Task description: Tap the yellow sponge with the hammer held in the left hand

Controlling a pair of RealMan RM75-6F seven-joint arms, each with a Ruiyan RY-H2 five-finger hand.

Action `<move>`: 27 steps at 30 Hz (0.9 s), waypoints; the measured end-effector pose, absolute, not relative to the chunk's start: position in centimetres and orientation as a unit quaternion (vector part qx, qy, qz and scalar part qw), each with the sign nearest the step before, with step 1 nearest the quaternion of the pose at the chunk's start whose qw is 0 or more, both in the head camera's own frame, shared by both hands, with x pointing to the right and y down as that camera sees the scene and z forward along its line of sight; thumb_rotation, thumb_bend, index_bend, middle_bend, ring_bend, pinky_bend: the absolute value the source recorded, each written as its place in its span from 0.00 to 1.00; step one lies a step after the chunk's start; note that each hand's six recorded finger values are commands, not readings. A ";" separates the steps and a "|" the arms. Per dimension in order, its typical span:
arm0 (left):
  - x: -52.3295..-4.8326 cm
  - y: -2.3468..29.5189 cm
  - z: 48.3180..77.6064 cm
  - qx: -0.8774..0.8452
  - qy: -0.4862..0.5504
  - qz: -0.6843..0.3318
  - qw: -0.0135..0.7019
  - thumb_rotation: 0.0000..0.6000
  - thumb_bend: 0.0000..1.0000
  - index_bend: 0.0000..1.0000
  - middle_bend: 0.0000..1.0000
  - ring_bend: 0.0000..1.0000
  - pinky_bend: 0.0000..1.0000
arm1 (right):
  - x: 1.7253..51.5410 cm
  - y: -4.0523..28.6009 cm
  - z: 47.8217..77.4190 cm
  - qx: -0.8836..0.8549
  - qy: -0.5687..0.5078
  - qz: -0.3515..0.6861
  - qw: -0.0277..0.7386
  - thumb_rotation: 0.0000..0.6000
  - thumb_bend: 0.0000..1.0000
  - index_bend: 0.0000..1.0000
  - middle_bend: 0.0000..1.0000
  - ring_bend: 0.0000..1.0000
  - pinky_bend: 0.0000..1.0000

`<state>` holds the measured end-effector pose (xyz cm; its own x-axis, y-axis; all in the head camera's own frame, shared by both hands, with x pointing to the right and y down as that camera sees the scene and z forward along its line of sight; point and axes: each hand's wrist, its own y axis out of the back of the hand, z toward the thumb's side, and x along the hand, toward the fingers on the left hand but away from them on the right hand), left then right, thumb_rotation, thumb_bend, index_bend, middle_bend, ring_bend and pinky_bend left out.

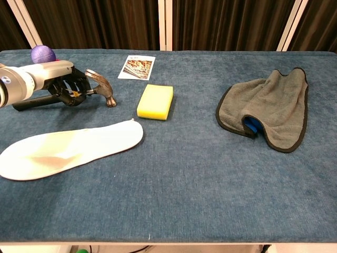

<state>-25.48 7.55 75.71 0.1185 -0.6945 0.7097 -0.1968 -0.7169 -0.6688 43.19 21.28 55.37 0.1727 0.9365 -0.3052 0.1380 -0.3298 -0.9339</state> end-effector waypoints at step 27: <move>-25.1 8.0 76.0 -0.719 0.298 -0.587 0.222 1.00 0.69 0.53 0.53 0.41 0.36 | 43.8 21.4 55.5 -0.647 -0.416 0.500 0.398 1.00 0.15 0.01 0.13 0.00 0.11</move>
